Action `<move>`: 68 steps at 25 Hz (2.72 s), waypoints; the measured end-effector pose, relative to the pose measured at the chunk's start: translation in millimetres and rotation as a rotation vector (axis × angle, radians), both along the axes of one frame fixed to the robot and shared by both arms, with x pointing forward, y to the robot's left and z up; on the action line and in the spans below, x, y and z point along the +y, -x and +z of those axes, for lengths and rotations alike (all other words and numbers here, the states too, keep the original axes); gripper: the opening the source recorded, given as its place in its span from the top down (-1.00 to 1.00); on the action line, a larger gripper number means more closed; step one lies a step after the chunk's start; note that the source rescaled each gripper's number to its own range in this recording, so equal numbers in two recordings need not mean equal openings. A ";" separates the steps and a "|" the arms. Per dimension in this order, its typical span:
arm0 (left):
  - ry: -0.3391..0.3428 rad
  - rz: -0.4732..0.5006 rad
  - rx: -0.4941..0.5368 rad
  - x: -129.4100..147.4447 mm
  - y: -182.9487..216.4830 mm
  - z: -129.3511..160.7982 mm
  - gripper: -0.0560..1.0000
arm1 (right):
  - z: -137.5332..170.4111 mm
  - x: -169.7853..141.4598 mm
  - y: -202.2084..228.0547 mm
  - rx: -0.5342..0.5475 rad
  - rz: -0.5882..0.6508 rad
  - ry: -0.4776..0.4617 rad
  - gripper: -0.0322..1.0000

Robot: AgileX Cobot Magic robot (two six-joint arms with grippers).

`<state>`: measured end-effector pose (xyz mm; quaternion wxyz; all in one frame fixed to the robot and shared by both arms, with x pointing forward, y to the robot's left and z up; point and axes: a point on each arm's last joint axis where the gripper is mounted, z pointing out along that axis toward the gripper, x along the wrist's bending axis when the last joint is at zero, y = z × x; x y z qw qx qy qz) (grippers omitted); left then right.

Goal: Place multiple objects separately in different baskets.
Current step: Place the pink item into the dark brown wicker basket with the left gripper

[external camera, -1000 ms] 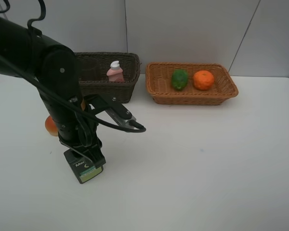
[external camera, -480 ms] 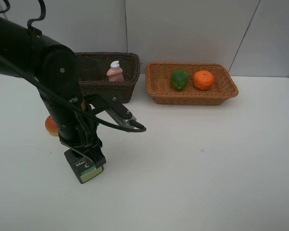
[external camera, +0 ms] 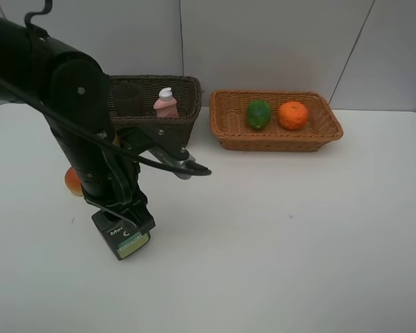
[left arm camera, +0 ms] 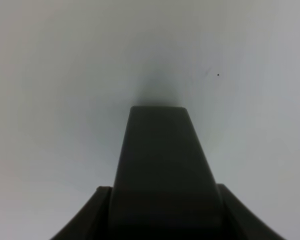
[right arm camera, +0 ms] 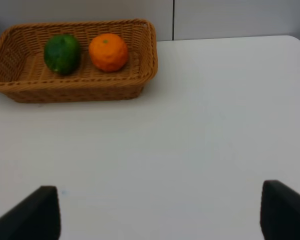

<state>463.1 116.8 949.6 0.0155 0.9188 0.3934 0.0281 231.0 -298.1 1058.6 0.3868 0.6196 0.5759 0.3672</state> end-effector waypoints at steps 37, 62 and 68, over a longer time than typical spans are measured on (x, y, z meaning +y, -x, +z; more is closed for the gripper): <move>0.166 0.781 -0.457 132.2 -172.5 102.3 -0.01 | 0.0 0.0 0.0 0.000 0.000 0.000 -0.46; 0.231 0.769 -0.464 123.2 -225.0 12.6 -0.01 | 0.0 0.0 0.0 0.000 0.000 0.000 -0.46; 0.271 0.791 -0.474 121.8 -222.7 26.1 -0.71 | 0.0 0.0 0.0 0.000 0.000 0.000 -0.46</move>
